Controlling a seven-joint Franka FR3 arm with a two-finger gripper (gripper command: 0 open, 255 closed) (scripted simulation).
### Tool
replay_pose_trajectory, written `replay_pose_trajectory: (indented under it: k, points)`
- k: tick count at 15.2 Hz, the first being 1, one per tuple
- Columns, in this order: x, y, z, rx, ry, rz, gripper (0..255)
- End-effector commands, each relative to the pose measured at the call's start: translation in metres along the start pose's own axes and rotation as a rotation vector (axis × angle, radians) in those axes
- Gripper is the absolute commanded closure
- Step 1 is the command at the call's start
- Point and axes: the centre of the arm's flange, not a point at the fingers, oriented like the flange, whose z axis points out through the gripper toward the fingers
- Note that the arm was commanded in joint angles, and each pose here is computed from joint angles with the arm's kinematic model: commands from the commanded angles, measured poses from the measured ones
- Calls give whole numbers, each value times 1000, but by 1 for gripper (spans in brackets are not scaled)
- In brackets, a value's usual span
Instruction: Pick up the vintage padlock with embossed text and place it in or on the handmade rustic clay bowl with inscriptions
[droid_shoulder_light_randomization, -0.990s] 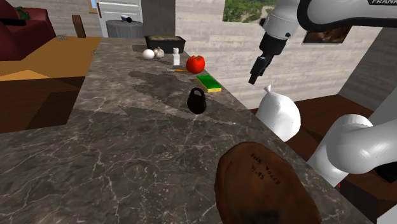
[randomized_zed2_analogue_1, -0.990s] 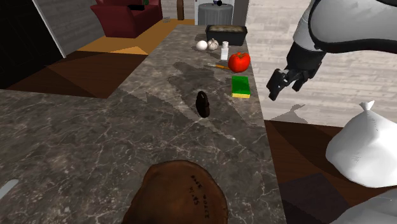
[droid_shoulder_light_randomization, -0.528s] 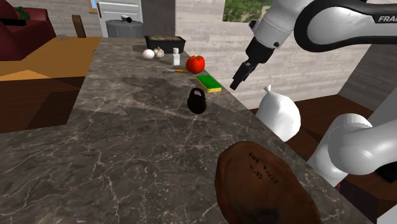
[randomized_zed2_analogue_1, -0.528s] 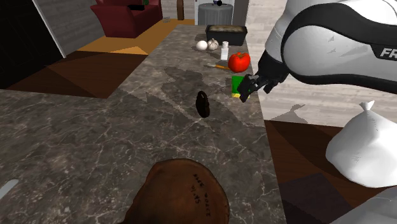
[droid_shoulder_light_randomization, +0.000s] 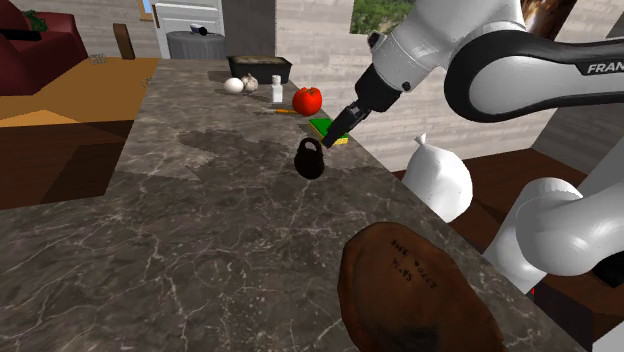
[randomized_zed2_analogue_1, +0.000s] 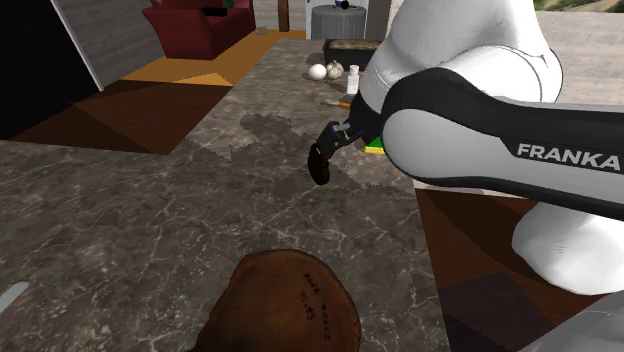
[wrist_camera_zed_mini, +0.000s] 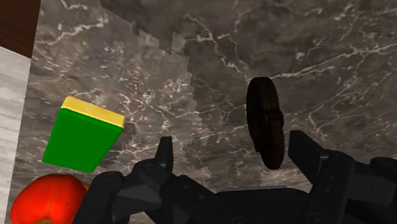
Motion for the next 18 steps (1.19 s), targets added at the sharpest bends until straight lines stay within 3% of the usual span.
replay_pose_trajectory:
  k: [1,2,3,10,18]
  points:
    - [1,-25,2,13,54,-6,0]
    - [3,-36,3,18,79,-9,0]
    - [4,-39,4,20,87,-10,0]
    - [7,-40,43,20,87,-10,0]
    - [7,-40,43,20,87,-10,0]
